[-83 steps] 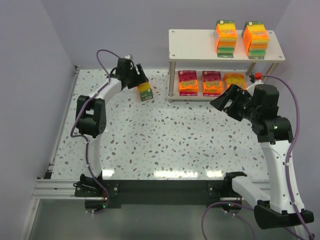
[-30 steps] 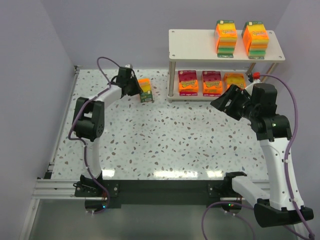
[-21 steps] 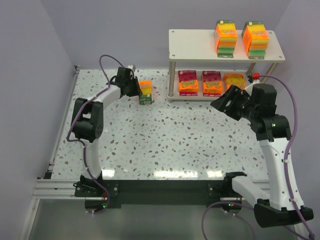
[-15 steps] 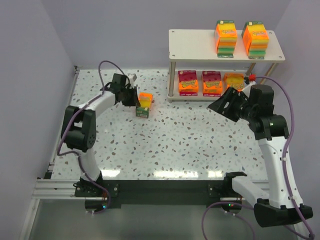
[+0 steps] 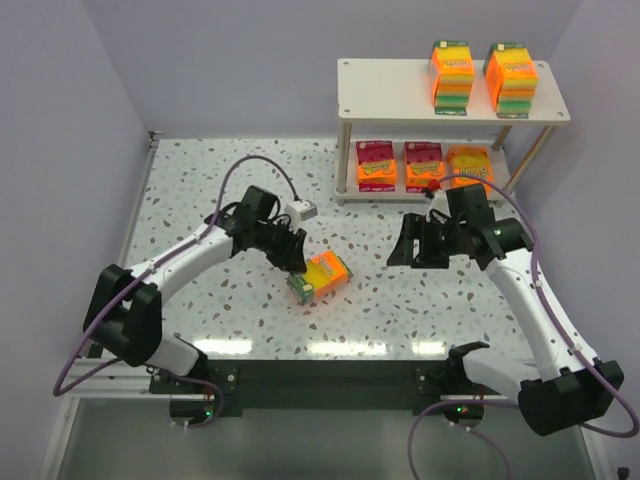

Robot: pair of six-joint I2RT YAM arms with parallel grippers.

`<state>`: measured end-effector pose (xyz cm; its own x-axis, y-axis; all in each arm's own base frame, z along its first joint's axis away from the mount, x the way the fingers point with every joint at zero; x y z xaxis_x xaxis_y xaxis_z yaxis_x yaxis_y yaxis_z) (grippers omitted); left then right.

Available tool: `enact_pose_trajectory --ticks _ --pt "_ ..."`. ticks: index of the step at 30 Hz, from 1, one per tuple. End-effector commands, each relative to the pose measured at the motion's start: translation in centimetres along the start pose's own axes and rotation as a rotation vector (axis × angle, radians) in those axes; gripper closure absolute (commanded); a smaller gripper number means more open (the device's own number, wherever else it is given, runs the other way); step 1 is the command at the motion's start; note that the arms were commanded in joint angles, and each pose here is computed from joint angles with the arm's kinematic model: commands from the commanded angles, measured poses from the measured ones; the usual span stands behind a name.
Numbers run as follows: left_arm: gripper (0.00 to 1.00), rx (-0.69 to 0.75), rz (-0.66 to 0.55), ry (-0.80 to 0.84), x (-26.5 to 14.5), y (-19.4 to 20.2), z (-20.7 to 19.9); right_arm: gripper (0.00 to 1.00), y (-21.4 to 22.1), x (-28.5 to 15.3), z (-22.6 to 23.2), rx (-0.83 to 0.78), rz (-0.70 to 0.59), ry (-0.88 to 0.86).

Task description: Place and organize the cleaning sponges onto the shelf

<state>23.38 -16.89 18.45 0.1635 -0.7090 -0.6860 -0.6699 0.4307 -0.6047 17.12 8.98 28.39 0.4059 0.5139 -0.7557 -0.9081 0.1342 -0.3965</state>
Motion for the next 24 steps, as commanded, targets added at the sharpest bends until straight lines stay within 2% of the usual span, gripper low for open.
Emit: enact_pose_trajectory --ticks 1,7,8,13,15,19,24 --pt "0.70 0.109 0.031 0.154 0.7 0.3 -1.9 0.30 1.4 0.4 -0.7 -0.085 0.051 -0.013" --pt "0.64 0.142 0.144 0.154 4.5 1.0 -1.8 0.30 3.3 3.1 -0.9 -0.162 0.163 0.008" --pt "0.61 0.155 0.143 0.148 4.9 0.6 -1.9 0.30 3.2 3.8 -0.9 -0.164 0.180 0.022" --pt "0.61 0.139 0.153 0.081 6.2 -0.3 -1.3 0.30 3.5 6.3 -0.5 -0.161 0.199 0.045" --pt "0.58 0.136 0.133 0.041 5.8 -0.7 -1.4 0.30 3.8 6.8 -0.6 -0.144 0.195 0.045" --pt "0.53 0.165 0.011 -0.030 3.0 -2.0 -2.6 0.30 3.7 8.3 -0.4 -0.148 0.173 0.018" --pt "0.43 0.156 -0.082 -0.061 -0.2 -2.7 -4.3 0.30 3.6 9.6 0.1 -0.151 0.194 0.009"
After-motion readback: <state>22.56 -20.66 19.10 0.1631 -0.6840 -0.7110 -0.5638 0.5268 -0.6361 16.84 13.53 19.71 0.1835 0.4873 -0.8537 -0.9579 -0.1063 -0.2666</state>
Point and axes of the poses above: each gripper's point midway between its finger pads, its own x axis out along the fingers, its own z axis along the line the jaws close on, y = z × x, the point moved 10 cm from there along -x, back along the fingers, and after that the axes turned 2 degrees about x, right-handed, at the moved point
